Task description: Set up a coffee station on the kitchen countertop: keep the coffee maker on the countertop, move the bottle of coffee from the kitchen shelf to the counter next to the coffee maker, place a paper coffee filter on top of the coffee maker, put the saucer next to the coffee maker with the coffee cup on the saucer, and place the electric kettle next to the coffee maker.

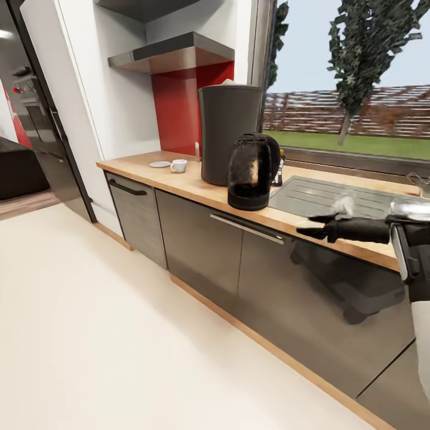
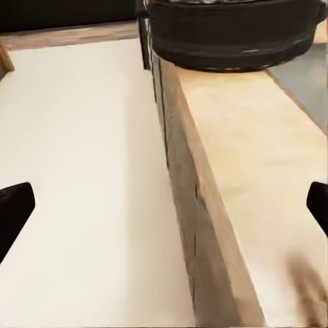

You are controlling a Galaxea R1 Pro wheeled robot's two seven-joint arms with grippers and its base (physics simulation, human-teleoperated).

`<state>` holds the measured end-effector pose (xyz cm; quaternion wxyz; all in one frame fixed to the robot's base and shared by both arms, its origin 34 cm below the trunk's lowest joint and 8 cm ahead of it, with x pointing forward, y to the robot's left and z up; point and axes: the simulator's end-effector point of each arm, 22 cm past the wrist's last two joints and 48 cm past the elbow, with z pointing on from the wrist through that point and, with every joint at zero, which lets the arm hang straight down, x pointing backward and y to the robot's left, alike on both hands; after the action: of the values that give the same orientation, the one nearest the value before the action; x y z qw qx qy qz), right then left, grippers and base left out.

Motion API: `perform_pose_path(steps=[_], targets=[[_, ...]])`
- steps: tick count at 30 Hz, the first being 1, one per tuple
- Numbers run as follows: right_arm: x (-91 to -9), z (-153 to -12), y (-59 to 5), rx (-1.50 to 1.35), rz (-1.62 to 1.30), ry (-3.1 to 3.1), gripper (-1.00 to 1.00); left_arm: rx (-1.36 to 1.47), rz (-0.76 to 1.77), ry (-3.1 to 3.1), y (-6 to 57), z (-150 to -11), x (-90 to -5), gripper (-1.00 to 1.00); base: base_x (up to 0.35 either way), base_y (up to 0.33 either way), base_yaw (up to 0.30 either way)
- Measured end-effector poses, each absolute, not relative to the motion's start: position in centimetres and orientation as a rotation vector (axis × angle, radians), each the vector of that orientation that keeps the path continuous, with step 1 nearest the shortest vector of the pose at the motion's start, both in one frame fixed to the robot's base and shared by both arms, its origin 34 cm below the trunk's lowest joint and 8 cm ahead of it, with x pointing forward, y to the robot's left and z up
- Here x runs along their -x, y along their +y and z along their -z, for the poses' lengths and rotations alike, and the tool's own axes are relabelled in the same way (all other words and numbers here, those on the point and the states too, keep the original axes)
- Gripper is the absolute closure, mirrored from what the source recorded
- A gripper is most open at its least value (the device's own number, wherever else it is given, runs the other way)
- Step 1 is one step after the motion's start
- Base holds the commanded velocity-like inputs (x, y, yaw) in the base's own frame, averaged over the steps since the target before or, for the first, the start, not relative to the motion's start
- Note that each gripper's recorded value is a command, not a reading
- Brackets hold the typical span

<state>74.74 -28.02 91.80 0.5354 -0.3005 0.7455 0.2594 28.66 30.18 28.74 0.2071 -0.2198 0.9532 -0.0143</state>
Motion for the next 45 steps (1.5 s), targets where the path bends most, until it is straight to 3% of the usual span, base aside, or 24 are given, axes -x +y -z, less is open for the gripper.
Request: perform_pose_path(steps=[6,23,29,35,45], targets=[[-69.1,-85.0,-26.2,0.884,-0.668,1.803,-1.0,0.611,0.04,2.655,30.2,-28.7,-28.7,-1.0,0.0,0.0,0.0],[-59.3,-70.0,-25.8,0.923,-0.802,2.01,-1.0,0.61,0.043,2.655,30.0,-28.7,-28.7,-1.0,0.0,0.0,0.0],[-52.2,-58.0,-28.3,0.807,-0.885,2.238,-1.0,0.607,0.055,2.654,29.6,-28.7,-28.8,-1.0,0.0,0.0,0.0],[-40.1,-43.9,-32.3,0.61,-0.978,2.468,-1.0,0.597,0.084,2.65,29.0,-28.8,-29.1,-1.0,0.0,0.0,0.0],[-33.7,-36.9,-37.0,0.496,-0.69,2.665,-1.0,0.793,0.121,2.582,28.8,-29.0,-30.5,-1.0,0.0,0.0,0.0]])
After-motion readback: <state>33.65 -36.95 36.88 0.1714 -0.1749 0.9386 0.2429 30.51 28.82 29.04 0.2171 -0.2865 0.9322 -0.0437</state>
